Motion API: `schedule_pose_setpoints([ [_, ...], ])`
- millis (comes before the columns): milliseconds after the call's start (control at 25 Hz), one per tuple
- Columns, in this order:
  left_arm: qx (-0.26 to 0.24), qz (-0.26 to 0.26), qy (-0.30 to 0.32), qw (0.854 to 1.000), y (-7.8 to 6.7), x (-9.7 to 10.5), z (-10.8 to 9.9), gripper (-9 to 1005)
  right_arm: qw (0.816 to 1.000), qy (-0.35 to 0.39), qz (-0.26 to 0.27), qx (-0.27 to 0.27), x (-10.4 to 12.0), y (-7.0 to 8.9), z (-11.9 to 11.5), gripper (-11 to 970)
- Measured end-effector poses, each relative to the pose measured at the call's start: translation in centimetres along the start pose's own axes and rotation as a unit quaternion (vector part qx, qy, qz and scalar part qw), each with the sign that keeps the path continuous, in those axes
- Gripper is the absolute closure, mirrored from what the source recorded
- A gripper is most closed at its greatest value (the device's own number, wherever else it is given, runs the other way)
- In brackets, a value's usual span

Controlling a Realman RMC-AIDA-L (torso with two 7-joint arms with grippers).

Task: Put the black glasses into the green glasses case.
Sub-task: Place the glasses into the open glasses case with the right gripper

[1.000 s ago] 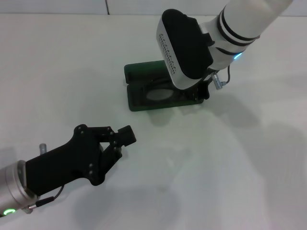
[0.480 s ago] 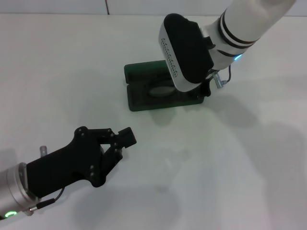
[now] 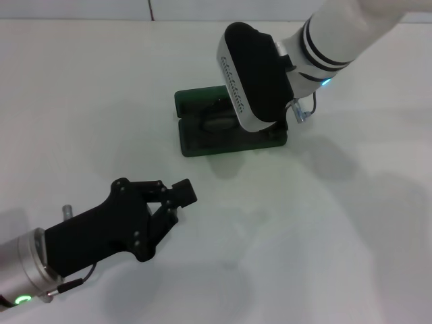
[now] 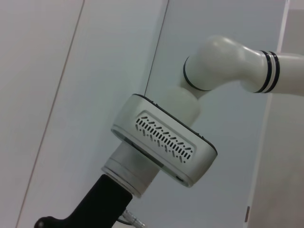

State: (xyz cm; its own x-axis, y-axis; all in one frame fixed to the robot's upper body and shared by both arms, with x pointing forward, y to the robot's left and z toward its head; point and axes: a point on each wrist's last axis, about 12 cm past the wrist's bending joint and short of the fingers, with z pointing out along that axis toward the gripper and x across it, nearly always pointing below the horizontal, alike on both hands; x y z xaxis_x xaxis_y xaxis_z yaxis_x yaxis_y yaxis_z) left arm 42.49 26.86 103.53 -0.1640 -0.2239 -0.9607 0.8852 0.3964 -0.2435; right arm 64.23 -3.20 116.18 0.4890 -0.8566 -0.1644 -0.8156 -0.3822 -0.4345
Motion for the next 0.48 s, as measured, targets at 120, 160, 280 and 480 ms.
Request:
schedule_pose_setpoints([
  [120, 0.000, -0.001, 0.000, 1.000, -0.01, 0.04, 0.05, 948, 1.000, 0.000, -0.003, 0.004, -0.15, -0.12, 0.01, 845],
  [160, 0.000, -0.001, 0.001, 1.000, -0.02, 0.06, 0.07, 948, 1.000, -0.001, -0.003, 0.004, -0.16, -0.12, 0.01, 845],
  [280, -0.001, -0.002, 0.001, 1.000, -0.07, 0.13, 0.08, 948, 1.000, -0.001, -0.001, 0.004, -0.19, -0.13, 0.01, 845],
  [480, -0.003, -0.003, 0.001, 1.000, -0.17, 0.22, -0.02, 947, 1.000, -0.002, 0.007, 0.009, -0.16, -0.19, 0.03, 845],
])
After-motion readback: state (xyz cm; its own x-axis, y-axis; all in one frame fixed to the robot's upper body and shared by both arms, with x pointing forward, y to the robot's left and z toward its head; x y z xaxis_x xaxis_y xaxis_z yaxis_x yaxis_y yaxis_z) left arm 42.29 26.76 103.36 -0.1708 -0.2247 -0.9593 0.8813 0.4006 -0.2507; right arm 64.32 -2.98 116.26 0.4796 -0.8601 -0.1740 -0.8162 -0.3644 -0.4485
